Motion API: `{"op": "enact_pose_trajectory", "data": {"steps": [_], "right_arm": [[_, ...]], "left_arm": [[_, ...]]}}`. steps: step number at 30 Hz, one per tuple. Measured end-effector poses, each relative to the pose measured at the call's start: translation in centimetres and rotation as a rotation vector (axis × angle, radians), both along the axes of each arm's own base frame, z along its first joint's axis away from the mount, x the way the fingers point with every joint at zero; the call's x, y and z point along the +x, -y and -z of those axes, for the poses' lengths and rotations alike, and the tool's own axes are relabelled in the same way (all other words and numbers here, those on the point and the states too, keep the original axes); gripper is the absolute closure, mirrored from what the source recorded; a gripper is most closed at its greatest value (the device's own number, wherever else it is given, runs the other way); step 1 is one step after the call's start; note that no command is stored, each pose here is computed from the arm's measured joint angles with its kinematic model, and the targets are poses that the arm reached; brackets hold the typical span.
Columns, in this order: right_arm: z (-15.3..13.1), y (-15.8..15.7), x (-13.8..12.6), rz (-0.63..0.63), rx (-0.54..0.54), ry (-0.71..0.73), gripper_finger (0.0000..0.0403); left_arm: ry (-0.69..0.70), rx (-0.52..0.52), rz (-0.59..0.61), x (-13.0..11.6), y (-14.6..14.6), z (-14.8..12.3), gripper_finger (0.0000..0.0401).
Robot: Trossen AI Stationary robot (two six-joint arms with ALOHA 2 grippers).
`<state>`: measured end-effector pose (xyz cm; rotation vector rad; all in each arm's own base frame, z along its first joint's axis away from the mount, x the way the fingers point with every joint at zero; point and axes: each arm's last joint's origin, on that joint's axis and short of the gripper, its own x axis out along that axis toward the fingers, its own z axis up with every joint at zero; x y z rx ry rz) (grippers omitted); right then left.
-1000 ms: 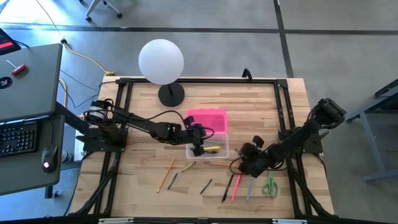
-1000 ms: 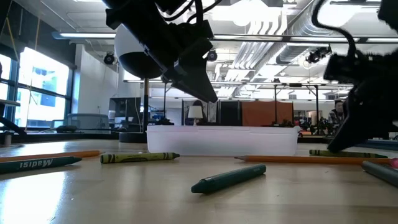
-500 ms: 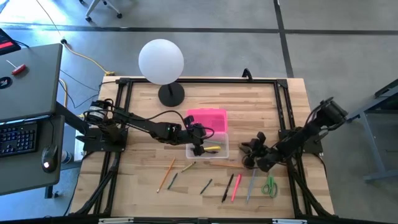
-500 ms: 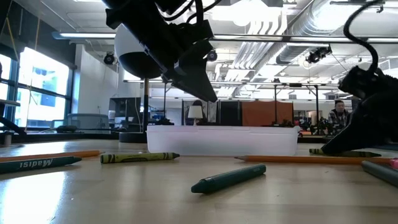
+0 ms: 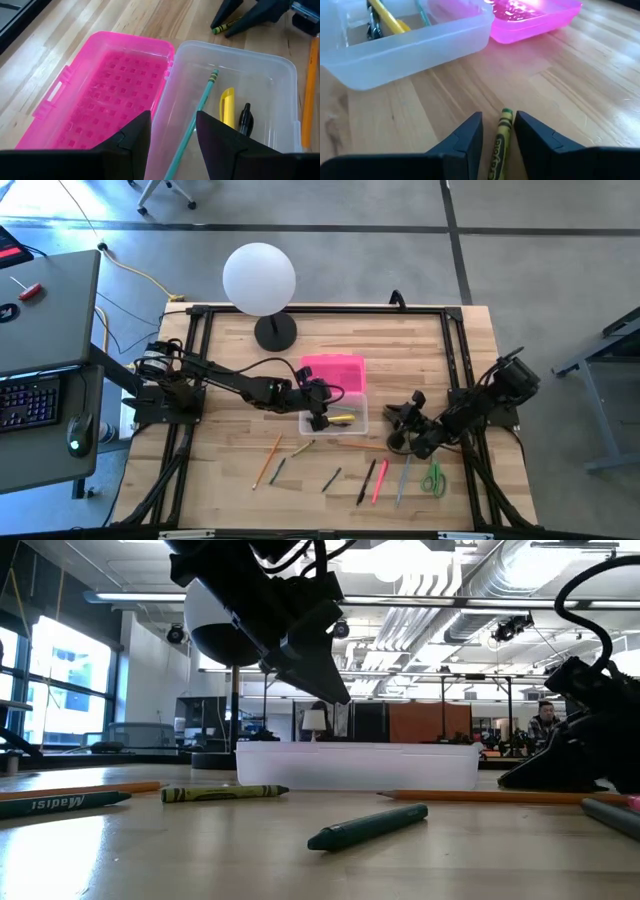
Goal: Pick & place school supplies into a supply box
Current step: Put the light green crayon into the pink supply box
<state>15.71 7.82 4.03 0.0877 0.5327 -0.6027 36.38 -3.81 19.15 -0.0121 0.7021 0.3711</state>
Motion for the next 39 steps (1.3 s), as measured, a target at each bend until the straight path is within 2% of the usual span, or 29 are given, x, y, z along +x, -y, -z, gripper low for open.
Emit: {"op": "enact_pose_trajectory", "data": {"steps": [6,9,13,16,20,24,31,35,39], "right_arm": [[0.6,-0.1,0.2,0.036,-0.014,0.026,0.0306],[0.6,-0.2,0.1,0.028,-0.018,0.023,0.0332],[0.6,-0.2,0.1,0.018,-0.025,0.020,0.0387],[0.4,-0.4,0.3,0.001,-0.020,0.042,0.0389],[-0.9,-0.9,1.0,-0.086,-0.020,0.068,0.0384],[-3.5,-1.2,1.7,-0.156,-0.069,0.117,0.0395],[-9.9,-1.0,5.3,-0.264,-0.202,0.206,0.0387],[-11.9,-0.4,8.7,-0.401,-0.143,0.176,0.0395],[-11.7,0.1,12.1,-0.417,-0.125,0.031,0.0393]], "left_arm": [[0.004,-0.011,-0.007,0.0,0.0,0.0,0.0212],[0.005,-0.012,-0.008,0.0,0.0,0.0,0.0212],[0.004,-0.015,-0.004,0.0,0.0,0.0,0.0213],[0.007,-0.021,-0.009,0.0,0.0,0.0,0.0213],[0.021,-0.043,-0.026,0.0,0.0,0.0,0.0213],[0.023,-0.051,-0.020,0.1,0.1,0.0,0.0213],[0.058,-0.050,-0.020,0.3,0.1,-0.4,0.0213],[-0.010,0.009,-0.071,-0.3,-0.2,-2.3,0.0213],[-0.098,0.108,-0.183,-2.0,-0.8,-5.7,0.0213]]}}
